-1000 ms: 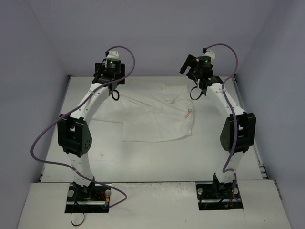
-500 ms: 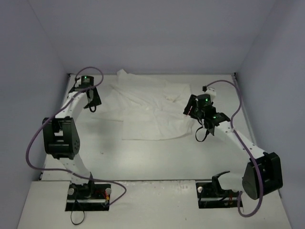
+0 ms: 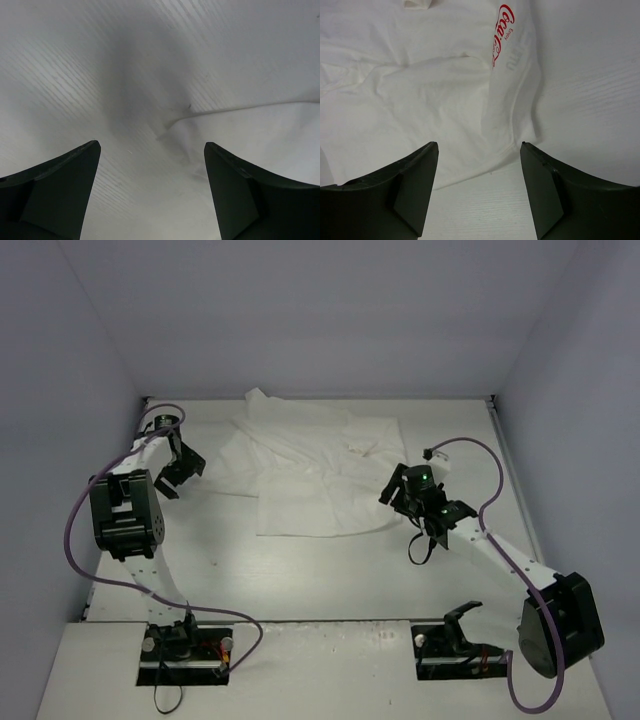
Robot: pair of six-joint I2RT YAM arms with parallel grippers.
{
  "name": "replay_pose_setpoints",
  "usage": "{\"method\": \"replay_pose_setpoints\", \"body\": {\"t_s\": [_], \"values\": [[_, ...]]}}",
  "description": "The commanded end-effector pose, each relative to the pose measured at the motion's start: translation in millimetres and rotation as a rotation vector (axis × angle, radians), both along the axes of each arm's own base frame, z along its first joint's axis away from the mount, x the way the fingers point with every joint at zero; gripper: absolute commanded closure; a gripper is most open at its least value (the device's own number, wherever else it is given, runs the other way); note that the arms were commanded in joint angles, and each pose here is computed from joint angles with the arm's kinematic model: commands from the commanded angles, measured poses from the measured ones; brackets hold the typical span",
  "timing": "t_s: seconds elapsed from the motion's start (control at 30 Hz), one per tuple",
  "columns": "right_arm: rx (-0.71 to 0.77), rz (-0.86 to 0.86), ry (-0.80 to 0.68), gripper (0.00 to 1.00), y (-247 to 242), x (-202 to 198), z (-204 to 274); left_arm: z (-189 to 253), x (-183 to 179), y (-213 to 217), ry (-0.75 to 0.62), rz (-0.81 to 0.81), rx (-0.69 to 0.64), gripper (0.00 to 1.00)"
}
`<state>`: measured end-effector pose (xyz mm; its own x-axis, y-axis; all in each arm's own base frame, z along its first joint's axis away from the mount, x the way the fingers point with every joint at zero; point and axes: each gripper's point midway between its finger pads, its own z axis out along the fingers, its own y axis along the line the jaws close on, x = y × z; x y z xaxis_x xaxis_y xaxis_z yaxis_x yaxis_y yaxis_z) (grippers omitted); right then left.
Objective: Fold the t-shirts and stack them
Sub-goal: Flatten out the tshirt
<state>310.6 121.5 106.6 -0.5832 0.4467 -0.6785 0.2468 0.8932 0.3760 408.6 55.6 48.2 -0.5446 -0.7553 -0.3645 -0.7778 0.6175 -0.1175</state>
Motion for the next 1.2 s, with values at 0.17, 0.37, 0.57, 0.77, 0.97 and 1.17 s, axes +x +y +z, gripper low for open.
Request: {"method": "replay_pose_setpoints", "body": {"t_s": [0.17, 0.37, 0.57, 0.77, 0.97, 1.17], "values": [[0.030, -0.021, -0.074, 0.36, 4, 13, 15, 7, 13, -20, -0.080, 0.152, -0.109, 0.19], [0.032, -0.017, -0.083, 0.36, 4, 12, 18, -7, 11, -26, -0.059, 0.172, -0.131, 0.24], [0.028, -0.033, -0.076, 0.35, 0, 8, 12, -10, 10, -24, -0.062, 0.191, -0.118, 0.46], [0.025, -0.043, -0.090, 0.35, -3, 7, 15, -9, 8, -25, -0.072, 0.200, -0.121, 0.90], [-0.006, -0.071, -0.063, 0.25, -11, 5, 6, 16, 10, -26, -0.164, 0.178, -0.115, 1.00], [-0.021, -0.099, 0.059, 0.27, -14, 2, -29, 35, 5, -28, -0.242, 0.151, -0.119, 1.00]]}}
